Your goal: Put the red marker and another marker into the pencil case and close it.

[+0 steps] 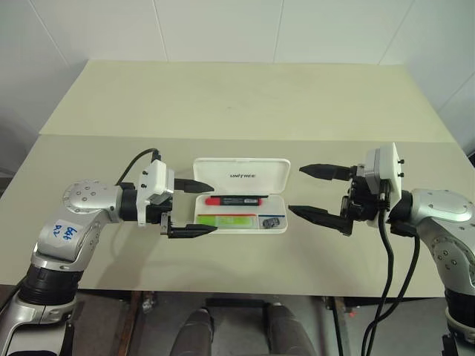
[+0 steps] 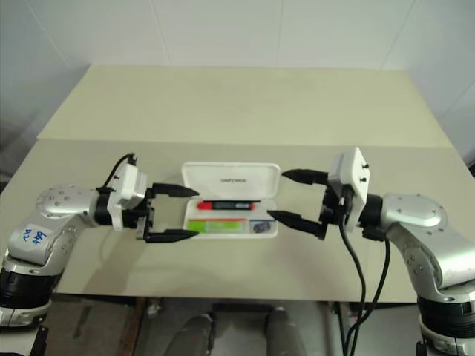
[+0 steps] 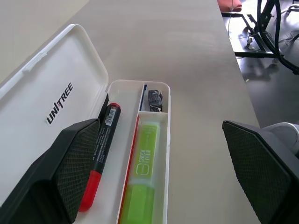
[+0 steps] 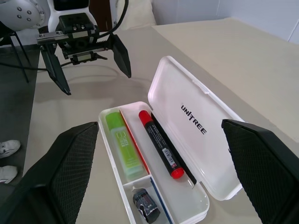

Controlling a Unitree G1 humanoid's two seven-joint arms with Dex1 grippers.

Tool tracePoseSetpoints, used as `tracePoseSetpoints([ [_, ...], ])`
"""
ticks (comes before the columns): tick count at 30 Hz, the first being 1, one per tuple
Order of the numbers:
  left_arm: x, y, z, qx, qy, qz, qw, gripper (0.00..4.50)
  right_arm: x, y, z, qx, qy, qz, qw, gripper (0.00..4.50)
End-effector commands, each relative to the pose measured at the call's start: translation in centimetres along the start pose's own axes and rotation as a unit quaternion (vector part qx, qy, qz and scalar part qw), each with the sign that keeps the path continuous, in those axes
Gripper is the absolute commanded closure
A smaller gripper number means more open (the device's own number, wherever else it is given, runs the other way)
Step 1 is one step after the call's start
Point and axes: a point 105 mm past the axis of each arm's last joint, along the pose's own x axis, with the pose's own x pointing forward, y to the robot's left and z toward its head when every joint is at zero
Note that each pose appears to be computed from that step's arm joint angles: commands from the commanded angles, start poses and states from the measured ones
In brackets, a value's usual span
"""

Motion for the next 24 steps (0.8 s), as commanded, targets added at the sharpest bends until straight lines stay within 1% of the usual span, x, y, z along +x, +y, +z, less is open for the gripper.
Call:
tracePoseSetpoints([
  [1, -0.3, 0.1, 1.3, 0.016, -0.025, -0.006, 1.0, 0.39, 0.0, 0.7, 1.5, -0.028, -0.017, 0.01, 0.999, 0.0],
  [2, -0.4, 0.2, 1.4, 0.016, -0.028, -0.005, 0.999, 0.59, 0.0, 0.8, 1.6, -0.028, -0.02, 0.013, 0.999, 0.0],
  [4, -0.5, 0.2, 1.4, 0.014, -0.032, -0.006, 0.999, 1.24, 0.1, 0.8, 1.8, -0.029, -0.024, 0.014, 0.999, 0.0],
  [6, -0.6, 0.2, 1.4, 0.013, -0.033, -0.006, 0.999, 1.97, 0.2, 0.8, 1.8, -0.03, -0.025, 0.015, 0.999, 0.0],
  [10, -0.6, 0.2, 1.7, 0.015, -0.039, -0.001, 0.999, 3.3, 0.4, 0.9, 1.8, -0.032, -0.025, 0.022, 0.999, 0.0],
  [11, -0.7, 0.3, 1.7, 0.015, -0.04, 0.001, 0.999, 3.72, 0.5, 1.1, 1.9, -0.029, -0.027, 0.031, 0.999, 0.0],
  [13, -0.9, 0.4, 1.8, 0.017, -0.043, 0.008, 0.999, 4.37, 0.7, 1.5, 1.9, -0.03, -0.028, 0.043, 0.998, 0.0],
  [14, -1.0, 0.7, 1.9, 0.018, -0.046, 0.016, 0.999, 4.47, 0.9, 1.7, 1.9, -0.028, -0.03, 0.05, 0.998, 0.0],
  [16, -1.3, 1.2, 2.0, 0.022, -0.047, 0.036, 0.998, 4.47, 1.1, 1.8, 1.9, -0.028, -0.032, 0.056, 0.997, 0.0],
  [20, -2.7, 2.4, 1.7, -0.004, -0.044, 0.068, 0.997, 4.47, 1.5, 1.7, 1.7, -0.036, -0.024, 0.069, 0.997, 0.0],
  [24, -3.9, 3.5, 2.2, -0.007, -0.053, 0.1, 0.994, 4.47, 1.6, 1.7, 1.0, -0.042, -0.013, 0.075, 0.996, 0.0],
])
